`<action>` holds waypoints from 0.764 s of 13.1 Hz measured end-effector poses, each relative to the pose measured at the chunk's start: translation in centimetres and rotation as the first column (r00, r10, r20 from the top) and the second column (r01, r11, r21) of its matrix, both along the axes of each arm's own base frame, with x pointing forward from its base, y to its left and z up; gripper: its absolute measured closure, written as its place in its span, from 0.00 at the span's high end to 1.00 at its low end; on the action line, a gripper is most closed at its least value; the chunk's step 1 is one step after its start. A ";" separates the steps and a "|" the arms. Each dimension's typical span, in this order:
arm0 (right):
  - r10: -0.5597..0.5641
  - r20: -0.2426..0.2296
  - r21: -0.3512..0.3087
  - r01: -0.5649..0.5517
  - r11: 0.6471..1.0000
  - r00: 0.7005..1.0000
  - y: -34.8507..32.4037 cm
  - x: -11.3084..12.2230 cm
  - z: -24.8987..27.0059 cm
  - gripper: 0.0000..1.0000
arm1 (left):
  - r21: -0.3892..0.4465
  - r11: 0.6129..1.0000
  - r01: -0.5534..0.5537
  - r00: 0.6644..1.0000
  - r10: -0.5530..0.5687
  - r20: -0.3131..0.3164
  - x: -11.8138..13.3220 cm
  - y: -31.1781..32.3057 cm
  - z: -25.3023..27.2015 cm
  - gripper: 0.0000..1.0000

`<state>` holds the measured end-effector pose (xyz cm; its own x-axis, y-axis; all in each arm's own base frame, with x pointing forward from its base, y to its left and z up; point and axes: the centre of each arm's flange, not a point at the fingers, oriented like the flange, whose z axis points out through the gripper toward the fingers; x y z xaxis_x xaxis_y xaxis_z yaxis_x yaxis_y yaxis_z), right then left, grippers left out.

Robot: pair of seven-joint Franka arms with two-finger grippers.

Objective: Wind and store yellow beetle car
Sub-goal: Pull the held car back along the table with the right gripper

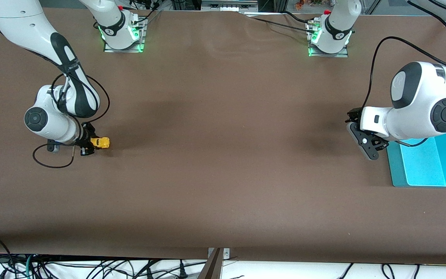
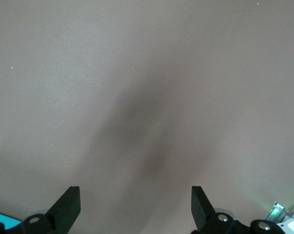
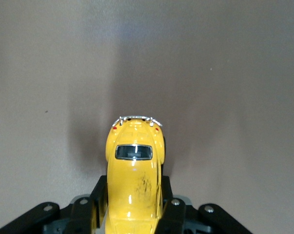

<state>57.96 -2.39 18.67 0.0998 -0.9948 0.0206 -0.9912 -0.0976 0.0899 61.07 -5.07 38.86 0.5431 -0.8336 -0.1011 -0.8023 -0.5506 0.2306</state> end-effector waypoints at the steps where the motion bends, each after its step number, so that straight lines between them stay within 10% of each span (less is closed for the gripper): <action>1: 0.002 -0.004 0.000 -0.002 1.000 1.000 -0.1 0.1 0.0 0.45 | -0.002 1.000 0.009 1.000 -0.009 -0.003 -0.1 0.1 -0.3 1.00; 6: 0.000 -0.126 -0.008 -0.001 1.000 0.992 -0.8 1.1 -2.1 0.98 | -0.005 1.000 0.020 1.000 -0.020 -0.006 -0.3 0.2 -1.0 1.00; 10: -0.001 -0.161 -0.009 0.000 1.000 0.987 -0.8 3.4 1.0 1.00 | -0.005 1.000 0.021 1.000 -0.021 -0.005 -0.3 0.2 -1.0 1.00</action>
